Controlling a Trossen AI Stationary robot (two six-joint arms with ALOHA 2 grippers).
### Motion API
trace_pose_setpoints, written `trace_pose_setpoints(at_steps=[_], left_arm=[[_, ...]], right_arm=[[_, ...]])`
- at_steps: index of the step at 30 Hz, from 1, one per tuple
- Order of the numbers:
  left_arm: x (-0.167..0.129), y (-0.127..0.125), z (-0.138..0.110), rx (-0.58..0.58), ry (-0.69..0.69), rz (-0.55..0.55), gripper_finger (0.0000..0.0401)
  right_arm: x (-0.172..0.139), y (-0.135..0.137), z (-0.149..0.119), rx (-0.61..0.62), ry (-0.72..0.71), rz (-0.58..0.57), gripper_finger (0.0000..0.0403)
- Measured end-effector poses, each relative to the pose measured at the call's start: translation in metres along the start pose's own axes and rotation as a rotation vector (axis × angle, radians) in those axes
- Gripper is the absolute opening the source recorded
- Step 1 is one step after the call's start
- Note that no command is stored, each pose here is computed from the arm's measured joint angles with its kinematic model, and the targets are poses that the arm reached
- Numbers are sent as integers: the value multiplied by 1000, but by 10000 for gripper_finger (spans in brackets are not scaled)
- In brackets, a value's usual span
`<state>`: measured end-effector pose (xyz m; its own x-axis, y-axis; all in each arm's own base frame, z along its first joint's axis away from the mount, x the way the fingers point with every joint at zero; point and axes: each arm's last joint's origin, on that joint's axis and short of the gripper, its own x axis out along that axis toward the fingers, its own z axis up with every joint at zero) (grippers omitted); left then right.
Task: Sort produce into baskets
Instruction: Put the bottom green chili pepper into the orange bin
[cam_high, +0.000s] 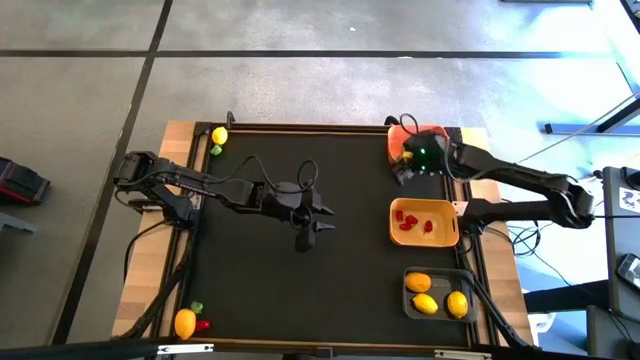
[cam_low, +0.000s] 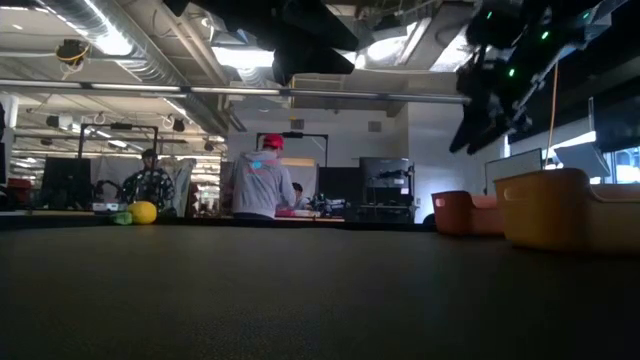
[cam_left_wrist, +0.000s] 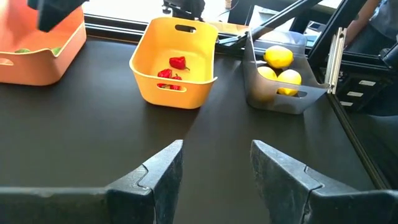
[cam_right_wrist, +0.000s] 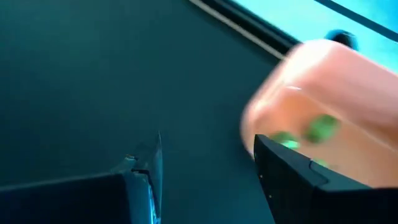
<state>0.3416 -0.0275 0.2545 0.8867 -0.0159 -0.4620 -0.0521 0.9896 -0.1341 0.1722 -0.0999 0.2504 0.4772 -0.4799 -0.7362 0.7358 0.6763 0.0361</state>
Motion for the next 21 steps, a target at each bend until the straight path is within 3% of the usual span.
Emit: trace_pose_setpoints(at_steps=[9, 21], left_arm=[[0, 0, 0, 0, 0, 0, 182], [0, 0, 0, 0, -1, 0, 182]], right_arm=[[-34, 51, -20, -142, -23, 316, 186], [-65, 104, -40, -261, -130, 582, 186]])
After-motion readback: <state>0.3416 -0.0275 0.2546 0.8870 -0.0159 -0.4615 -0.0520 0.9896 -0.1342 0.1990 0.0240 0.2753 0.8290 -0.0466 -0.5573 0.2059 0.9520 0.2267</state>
